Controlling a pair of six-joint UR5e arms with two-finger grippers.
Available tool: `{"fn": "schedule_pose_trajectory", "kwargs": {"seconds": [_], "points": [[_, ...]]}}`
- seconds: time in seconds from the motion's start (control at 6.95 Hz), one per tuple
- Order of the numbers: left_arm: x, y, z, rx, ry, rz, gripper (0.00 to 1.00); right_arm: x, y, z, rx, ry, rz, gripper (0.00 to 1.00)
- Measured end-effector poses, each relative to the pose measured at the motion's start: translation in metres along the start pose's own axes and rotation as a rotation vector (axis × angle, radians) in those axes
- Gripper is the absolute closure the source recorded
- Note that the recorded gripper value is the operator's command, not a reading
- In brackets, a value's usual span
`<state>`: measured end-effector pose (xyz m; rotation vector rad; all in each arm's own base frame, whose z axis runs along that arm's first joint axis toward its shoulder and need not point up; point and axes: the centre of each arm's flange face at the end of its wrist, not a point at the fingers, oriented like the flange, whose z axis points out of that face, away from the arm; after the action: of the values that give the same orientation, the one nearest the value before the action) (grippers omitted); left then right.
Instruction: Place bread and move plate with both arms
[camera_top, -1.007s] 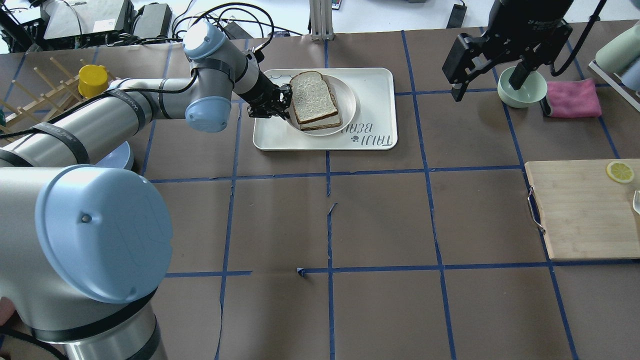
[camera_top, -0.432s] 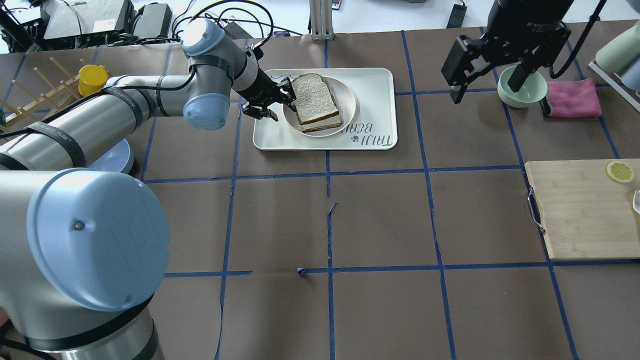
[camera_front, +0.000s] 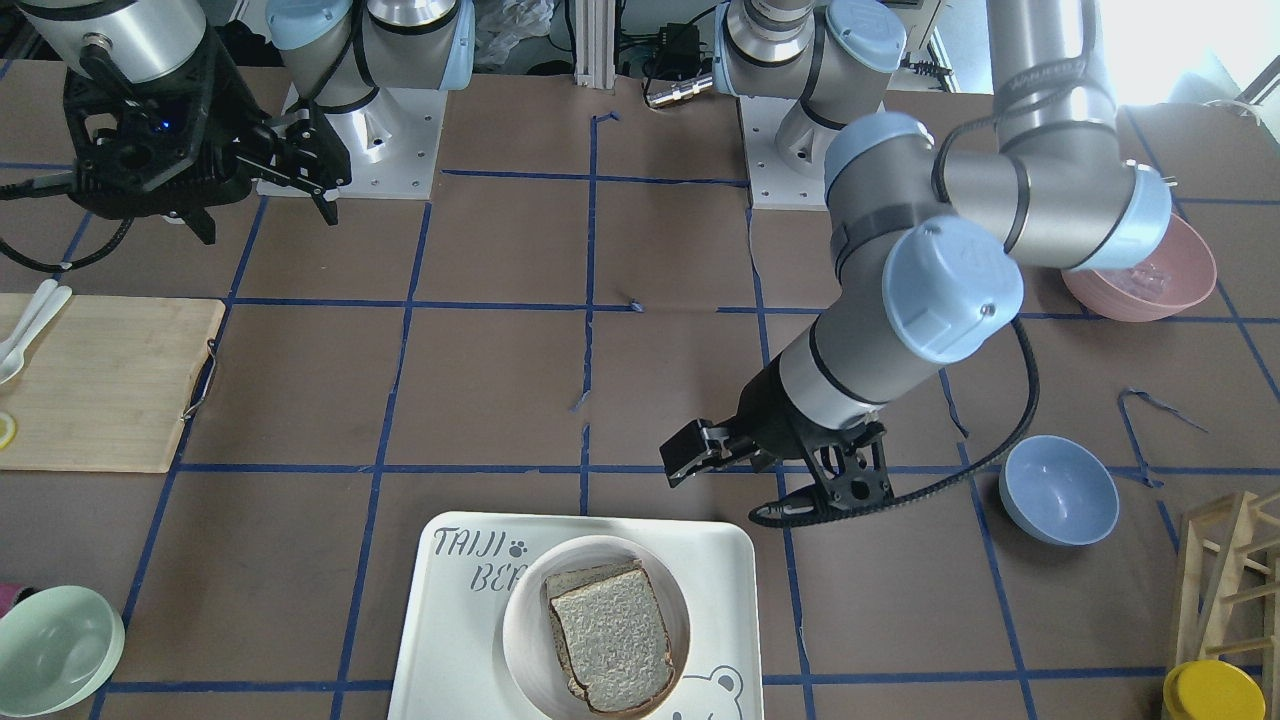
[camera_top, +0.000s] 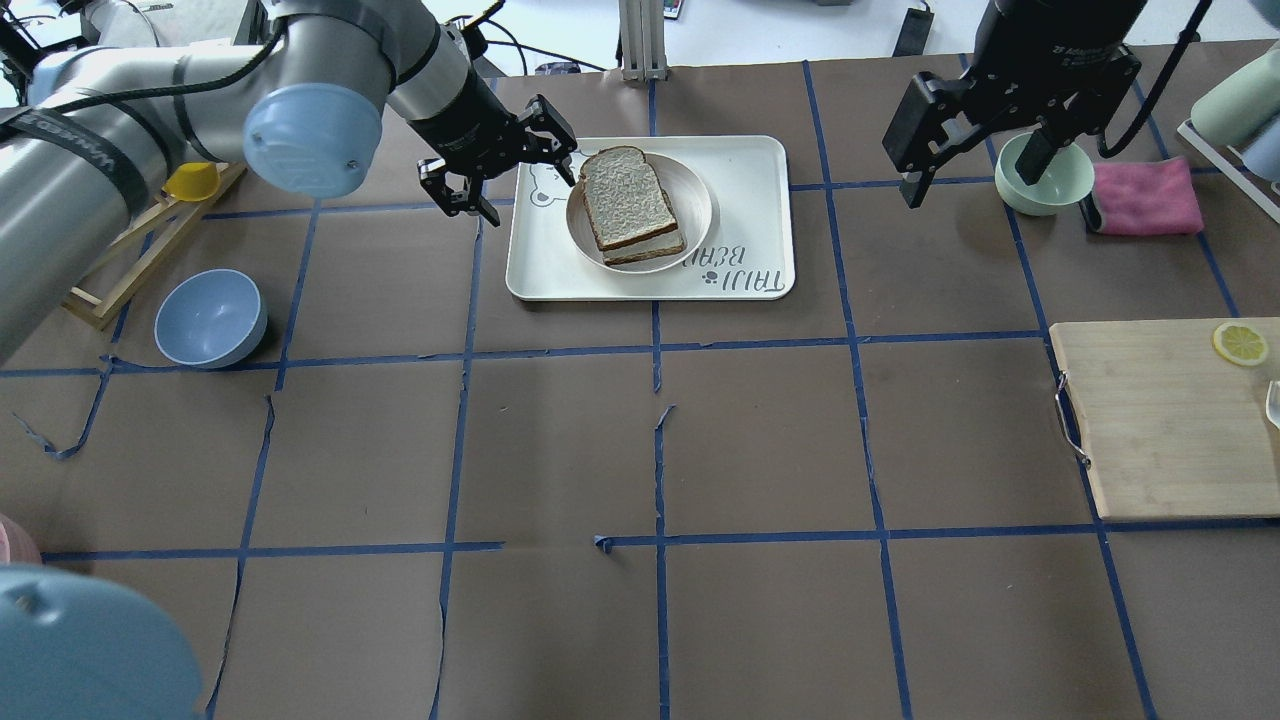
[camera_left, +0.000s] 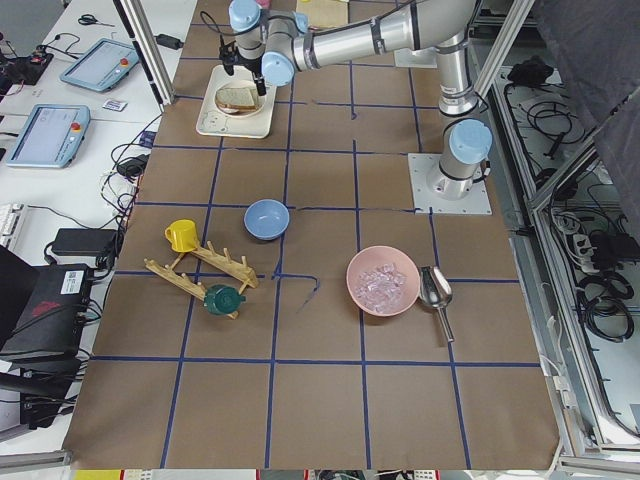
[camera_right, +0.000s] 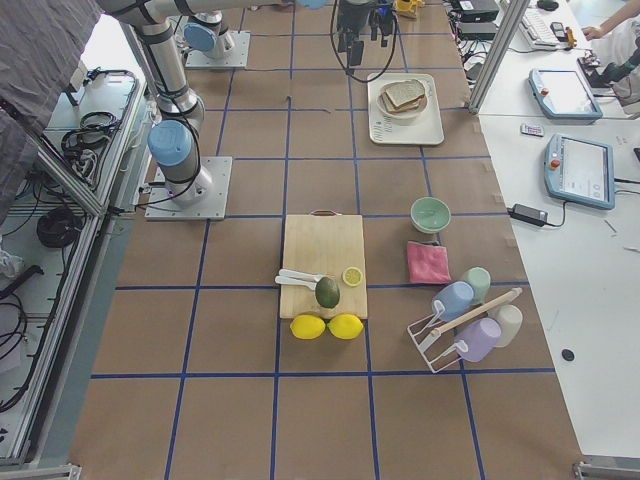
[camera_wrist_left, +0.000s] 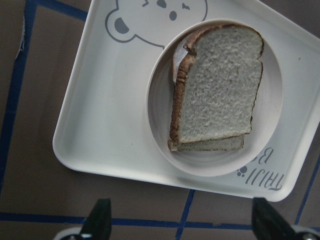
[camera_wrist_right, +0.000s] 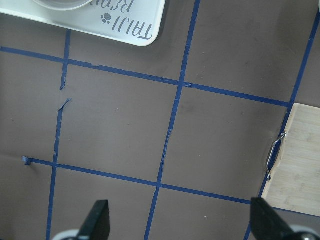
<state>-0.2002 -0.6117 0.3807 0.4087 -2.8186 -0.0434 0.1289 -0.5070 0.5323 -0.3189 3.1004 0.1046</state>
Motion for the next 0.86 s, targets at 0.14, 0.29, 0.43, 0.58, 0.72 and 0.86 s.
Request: {"fn": "schedule_pose_trajectory", "kwargs": {"seconds": [0.14, 0.29, 0.43, 0.58, 0.72, 0.86], "points": [[-0.001, 0.034, -0.043, 0.002, -0.037, 0.000, 0.00, 0.000, 0.000, 0.000, -0.001, -0.001, 0.000, 0.00], [-0.007, 0.067, -0.076, 0.007, -0.080, 0.024, 0.00, 0.000, -0.001, 0.001, -0.002, -0.002, 0.000, 0.00], [-0.017, 0.096, -0.097, 0.010, -0.132, 0.081, 0.00, 0.000, 0.000, 0.001, -0.002, -0.002, 0.001, 0.00], [-0.027, 0.118, -0.111, 0.022, -0.169, 0.133, 0.00, 0.000, 0.000, -0.001, 0.006, -0.005, 0.008, 0.00], [-0.036, 0.133, -0.121, 0.046, -0.217, 0.167, 0.00, -0.003, 0.000, -0.005, 0.032, -0.007, 0.049, 0.00], [-0.044, 0.141, -0.128, 0.071, -0.272, 0.197, 0.00, -0.008, -0.001, -0.010, 0.064, -0.007, 0.136, 0.00]]}}
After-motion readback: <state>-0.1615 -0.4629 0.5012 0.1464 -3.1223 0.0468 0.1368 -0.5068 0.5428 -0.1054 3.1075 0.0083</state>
